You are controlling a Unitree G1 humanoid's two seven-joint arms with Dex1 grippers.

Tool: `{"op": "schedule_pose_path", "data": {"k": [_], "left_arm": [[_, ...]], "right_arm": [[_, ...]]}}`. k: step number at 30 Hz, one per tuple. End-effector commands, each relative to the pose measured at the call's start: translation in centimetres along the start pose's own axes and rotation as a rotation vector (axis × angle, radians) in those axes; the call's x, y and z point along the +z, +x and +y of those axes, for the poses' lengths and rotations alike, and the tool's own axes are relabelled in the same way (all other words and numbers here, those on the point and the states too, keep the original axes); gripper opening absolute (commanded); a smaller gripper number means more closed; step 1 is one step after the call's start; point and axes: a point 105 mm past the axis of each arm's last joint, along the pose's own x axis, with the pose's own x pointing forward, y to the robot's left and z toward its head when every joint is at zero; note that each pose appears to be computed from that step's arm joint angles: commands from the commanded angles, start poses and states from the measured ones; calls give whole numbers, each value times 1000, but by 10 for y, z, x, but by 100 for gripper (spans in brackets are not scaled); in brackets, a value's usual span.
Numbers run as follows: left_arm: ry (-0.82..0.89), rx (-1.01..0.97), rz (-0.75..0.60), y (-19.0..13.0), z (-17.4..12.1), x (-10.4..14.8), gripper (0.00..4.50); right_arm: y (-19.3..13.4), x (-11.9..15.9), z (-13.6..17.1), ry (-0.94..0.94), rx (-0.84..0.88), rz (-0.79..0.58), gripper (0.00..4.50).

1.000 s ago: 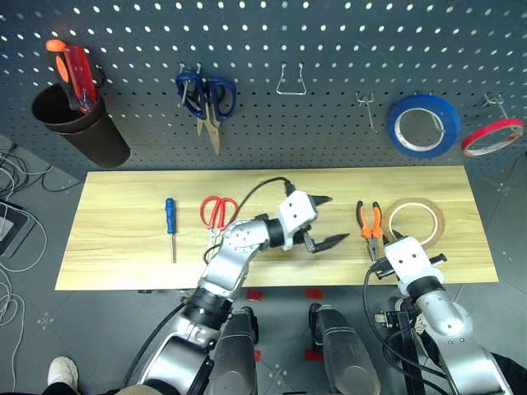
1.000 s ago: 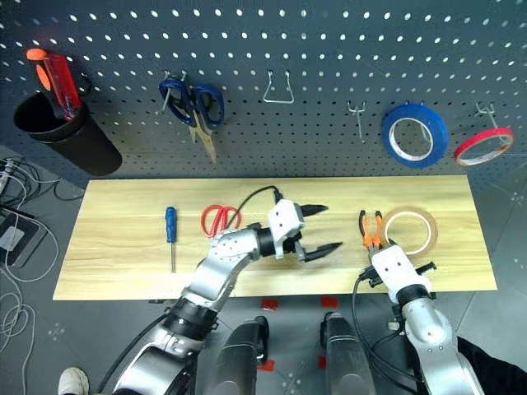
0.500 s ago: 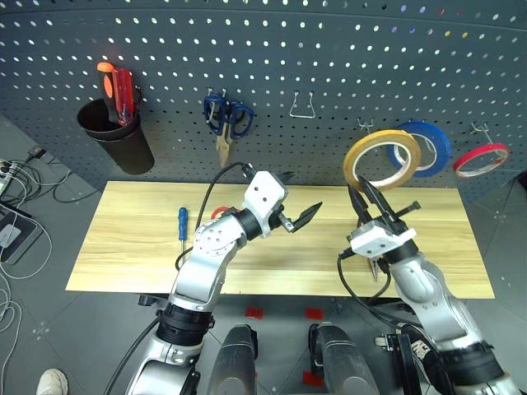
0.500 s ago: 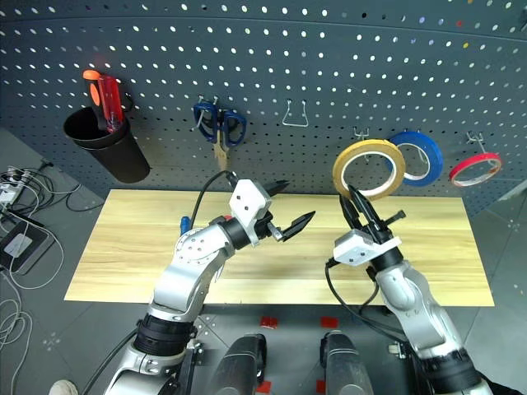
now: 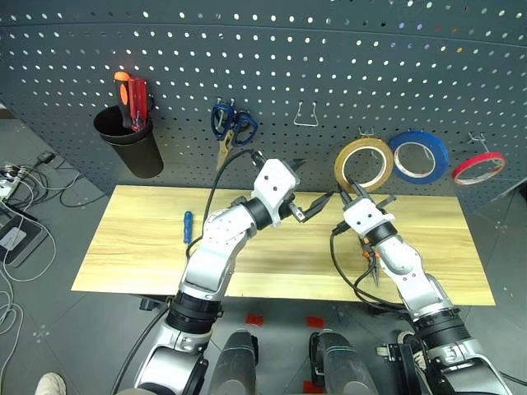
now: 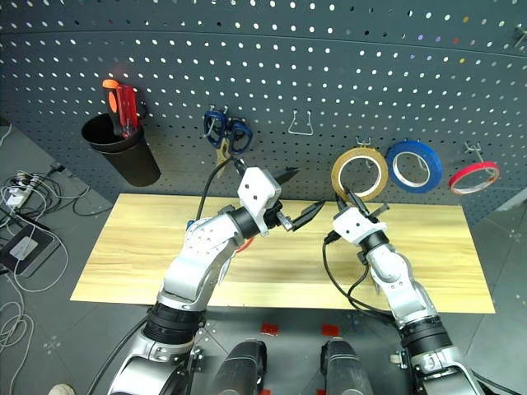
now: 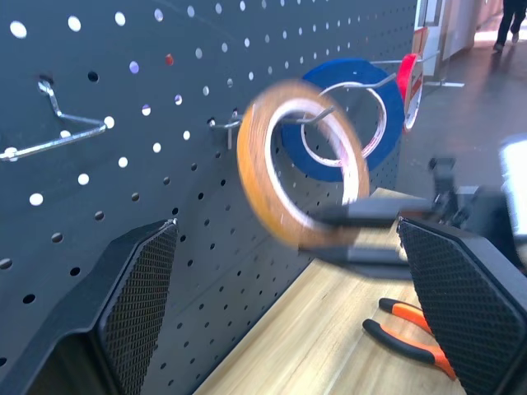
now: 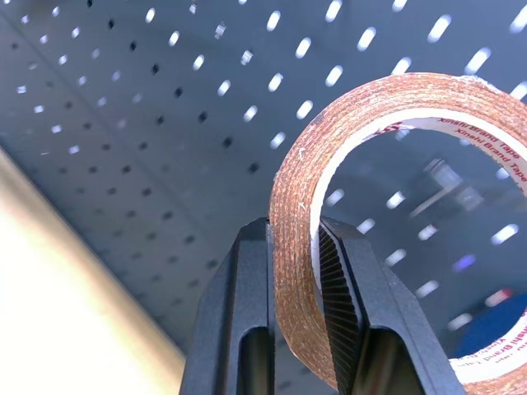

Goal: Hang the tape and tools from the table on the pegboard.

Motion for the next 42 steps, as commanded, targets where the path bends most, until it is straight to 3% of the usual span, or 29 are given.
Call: {"op": "schedule_pose_path", "data": {"k": [1,9,17,23,30,42], "left_arm": [[8,-30,-44,2,-7,8,450],[1,-52,-49,4,-11,7,450],[8,-88,-2,-3,-15,-11,450],[41,-153,93,-26,-21,-43,450],[40,-210,183,-52,-23,-69,450],[41,-302,170,-51,-37,-67,450]], "right_arm": [[-4,7,1,100,4,-10,169],[-16,7,4,115,6,20,440],[-42,-1,5,189,1,147,446],[-63,-21,2,307,1,385,446],[-69,-45,3,570,-94,678,446],[-79,-80,-2,684,-142,940,446]]}}
